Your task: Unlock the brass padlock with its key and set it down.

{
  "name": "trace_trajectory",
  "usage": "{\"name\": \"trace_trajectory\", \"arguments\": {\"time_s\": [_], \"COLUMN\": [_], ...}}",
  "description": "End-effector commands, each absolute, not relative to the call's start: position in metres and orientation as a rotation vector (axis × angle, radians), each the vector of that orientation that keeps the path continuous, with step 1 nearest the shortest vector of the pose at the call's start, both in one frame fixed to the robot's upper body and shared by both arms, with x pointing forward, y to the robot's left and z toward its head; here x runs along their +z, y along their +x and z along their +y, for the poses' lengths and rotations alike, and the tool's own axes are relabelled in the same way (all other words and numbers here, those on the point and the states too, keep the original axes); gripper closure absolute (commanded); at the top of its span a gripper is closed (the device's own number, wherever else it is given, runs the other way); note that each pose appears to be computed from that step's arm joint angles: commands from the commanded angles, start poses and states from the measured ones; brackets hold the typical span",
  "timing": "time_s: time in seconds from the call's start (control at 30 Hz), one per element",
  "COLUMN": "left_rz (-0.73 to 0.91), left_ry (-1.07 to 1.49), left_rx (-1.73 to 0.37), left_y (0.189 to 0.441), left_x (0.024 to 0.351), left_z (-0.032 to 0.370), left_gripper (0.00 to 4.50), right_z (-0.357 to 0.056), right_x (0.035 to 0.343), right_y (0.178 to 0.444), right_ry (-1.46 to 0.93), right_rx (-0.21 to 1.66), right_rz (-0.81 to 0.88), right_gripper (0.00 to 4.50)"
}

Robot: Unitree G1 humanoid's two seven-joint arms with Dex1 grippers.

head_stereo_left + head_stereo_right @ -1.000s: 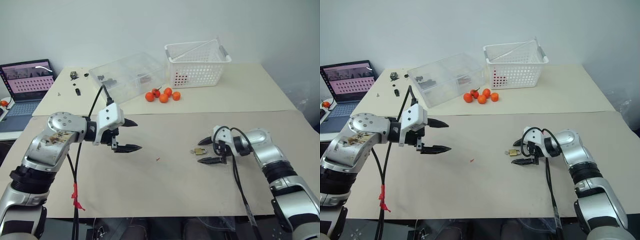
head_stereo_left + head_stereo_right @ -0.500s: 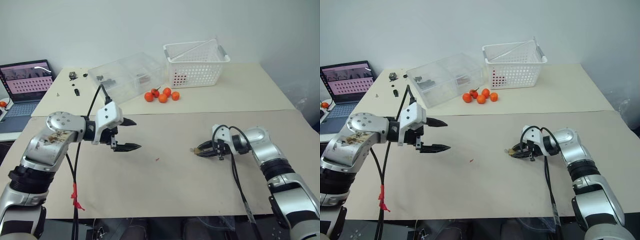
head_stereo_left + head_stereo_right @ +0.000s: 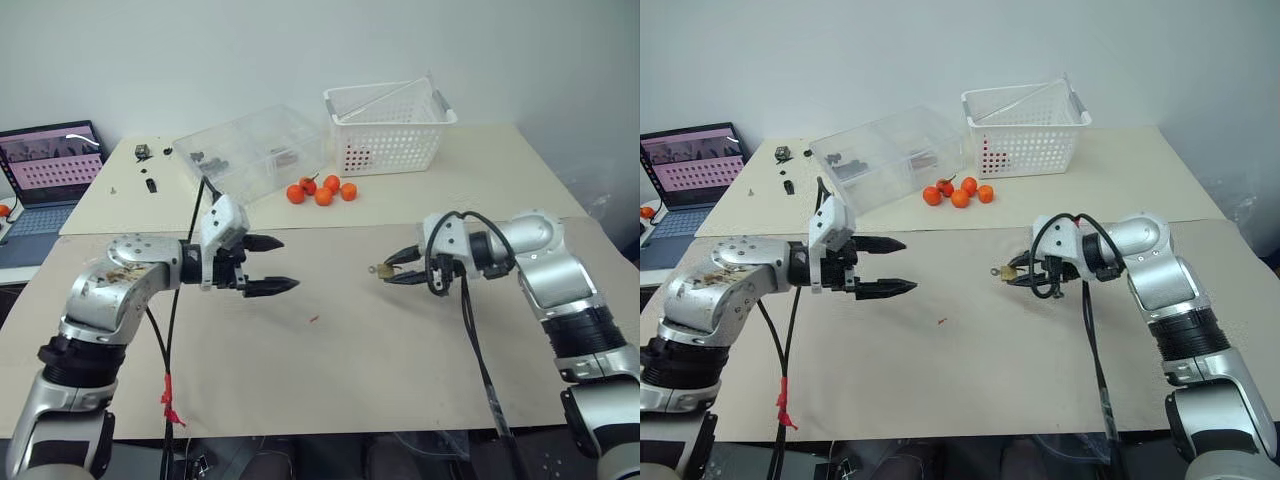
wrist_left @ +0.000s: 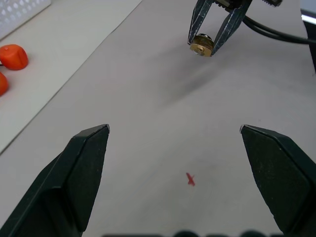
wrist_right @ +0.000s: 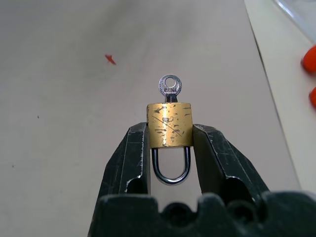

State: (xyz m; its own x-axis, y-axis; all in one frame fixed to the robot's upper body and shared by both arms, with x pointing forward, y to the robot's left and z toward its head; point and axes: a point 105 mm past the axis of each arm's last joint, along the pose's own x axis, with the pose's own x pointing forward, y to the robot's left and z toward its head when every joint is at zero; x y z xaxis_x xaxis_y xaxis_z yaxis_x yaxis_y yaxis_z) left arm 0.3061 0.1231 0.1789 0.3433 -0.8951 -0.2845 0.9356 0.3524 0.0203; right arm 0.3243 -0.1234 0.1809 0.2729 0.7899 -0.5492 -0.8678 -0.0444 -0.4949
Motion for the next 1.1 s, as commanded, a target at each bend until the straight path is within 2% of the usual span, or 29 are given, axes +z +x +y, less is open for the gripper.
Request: {"name": "trace_trajectory", "arguments": {"time_s": [0.03, 0.17, 0.27, 0.37, 0.53, 0.8, 1.1], "left_rz": [0.235, 0.347, 0.383, 0.401, 0.412, 0.408, 0.421], "left_ry": [0.087, -0.053, -0.07, -0.102, -0.134, -0.217, -0.205], "left_rx": [-1.208, -1.242, -1.241, -1.238, -1.246, -1.294, -1.278], "left_y": [0.301, 0.295, 0.294, 0.296, 0.297, 0.296, 0.3], "left_x": [0.19, 0.185, 0.178, 0.174, 0.172, 0.186, 0.184], "left_z": [0.119, 0.114, 0.109, 0.103, 0.094, 0.068, 0.062], "left_gripper": [0.0, 0.0, 0.0, 0.69, 2.63, 2.63, 2.63], "right_z": [-0.11, -0.113, -0.111, -0.109, -0.106, -0.096, -0.093], "right_x": [0.198, 0.178, 0.177, 0.181, 0.189, 0.203, 0.214], "right_y": [0.318, 0.318, 0.318, 0.318, 0.316, 0.314, 0.312], "right_ry": [-1.015, -1.113, -1.117, -1.114, -1.115, -1.135, -1.155], "right_rx": [1.336, 1.332, 1.328, 1.32, 1.307, 1.274, 1.239], "right_rz": [0.016, 0.025, 0.013, -0.006, -0.036, -0.111, -0.158], "right_gripper": [3.6, 3.6, 3.6, 3.6, 3.6, 3.6, 3.6]}}
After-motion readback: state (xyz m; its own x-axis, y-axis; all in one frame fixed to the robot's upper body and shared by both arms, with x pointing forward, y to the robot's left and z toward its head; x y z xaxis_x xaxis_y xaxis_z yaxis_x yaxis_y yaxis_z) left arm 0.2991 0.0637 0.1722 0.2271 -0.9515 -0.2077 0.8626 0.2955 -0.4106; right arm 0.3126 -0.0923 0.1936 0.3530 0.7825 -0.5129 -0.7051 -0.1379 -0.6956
